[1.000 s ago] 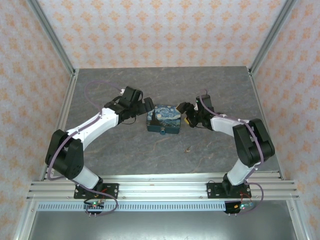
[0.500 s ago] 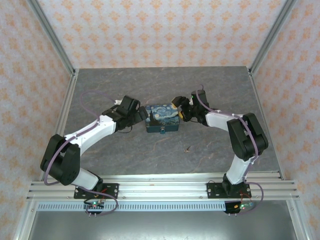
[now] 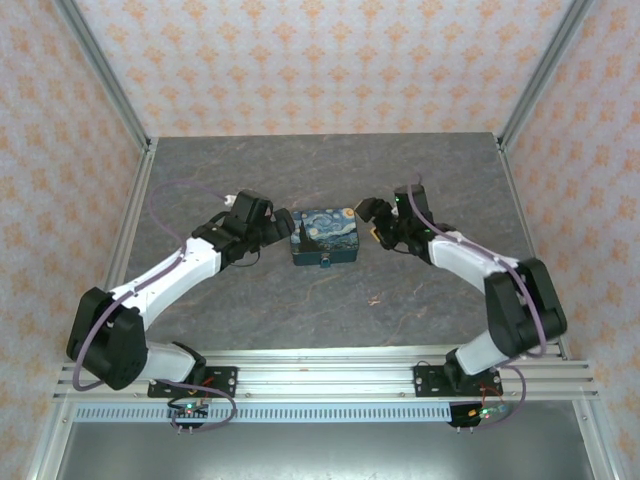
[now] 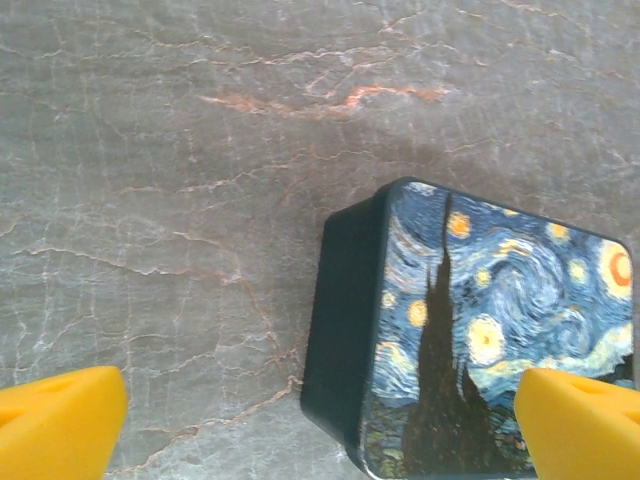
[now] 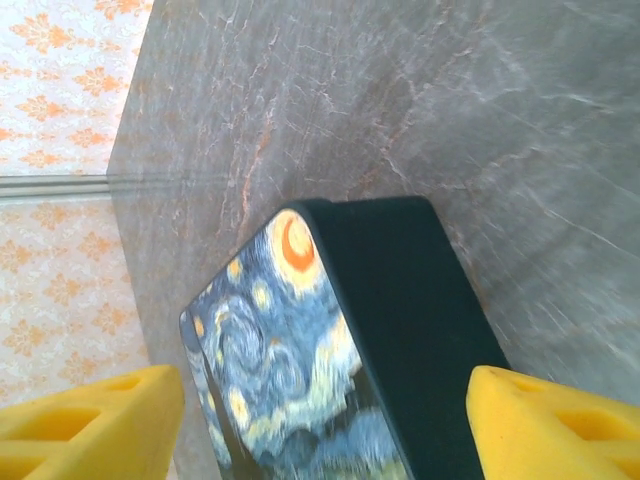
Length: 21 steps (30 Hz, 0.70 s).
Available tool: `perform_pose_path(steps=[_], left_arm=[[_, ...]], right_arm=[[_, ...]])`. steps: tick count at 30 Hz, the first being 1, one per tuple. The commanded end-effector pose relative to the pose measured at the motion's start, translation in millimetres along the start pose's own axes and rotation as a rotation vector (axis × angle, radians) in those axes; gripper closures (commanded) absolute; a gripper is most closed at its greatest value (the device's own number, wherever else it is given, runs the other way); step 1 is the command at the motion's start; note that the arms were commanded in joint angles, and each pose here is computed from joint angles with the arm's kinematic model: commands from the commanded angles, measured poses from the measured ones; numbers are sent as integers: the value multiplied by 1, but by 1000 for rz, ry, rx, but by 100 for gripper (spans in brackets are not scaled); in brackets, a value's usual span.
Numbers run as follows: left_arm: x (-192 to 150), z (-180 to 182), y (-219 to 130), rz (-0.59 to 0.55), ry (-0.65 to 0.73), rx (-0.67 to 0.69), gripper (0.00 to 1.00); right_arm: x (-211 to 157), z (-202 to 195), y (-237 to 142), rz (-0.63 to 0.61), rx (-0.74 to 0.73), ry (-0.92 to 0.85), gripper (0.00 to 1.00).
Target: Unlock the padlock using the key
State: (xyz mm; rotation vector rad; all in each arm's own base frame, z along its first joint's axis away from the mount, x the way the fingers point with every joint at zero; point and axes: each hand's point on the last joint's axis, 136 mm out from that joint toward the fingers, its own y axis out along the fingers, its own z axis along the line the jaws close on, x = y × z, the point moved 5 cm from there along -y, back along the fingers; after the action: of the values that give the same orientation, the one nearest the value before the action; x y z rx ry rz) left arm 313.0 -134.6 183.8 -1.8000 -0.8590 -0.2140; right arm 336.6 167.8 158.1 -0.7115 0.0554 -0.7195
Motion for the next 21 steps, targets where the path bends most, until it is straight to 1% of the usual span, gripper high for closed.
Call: perform_pose_path(steps=[1, 6, 12, 15, 21], left_arm=[[9, -15, -16, -40, 86, -27, 0], [8, -21, -14, -38, 97, -32, 0], [2, -24, -1, 10, 120, -33, 0], [1, -24, 0, 11, 125, -39, 0], [0, -24, 2, 14, 137, -34, 0]], right_arm=[[-18, -41, -19, 32, -213, -60, 27], [-40, -67, -44, 51, -393, -151, 30], [-68, -86, -53, 82, -520, -238, 32], [-77, -92, -53, 88, -546, -255, 32], [-91, -92, -42, 118, -559, -285, 35]])
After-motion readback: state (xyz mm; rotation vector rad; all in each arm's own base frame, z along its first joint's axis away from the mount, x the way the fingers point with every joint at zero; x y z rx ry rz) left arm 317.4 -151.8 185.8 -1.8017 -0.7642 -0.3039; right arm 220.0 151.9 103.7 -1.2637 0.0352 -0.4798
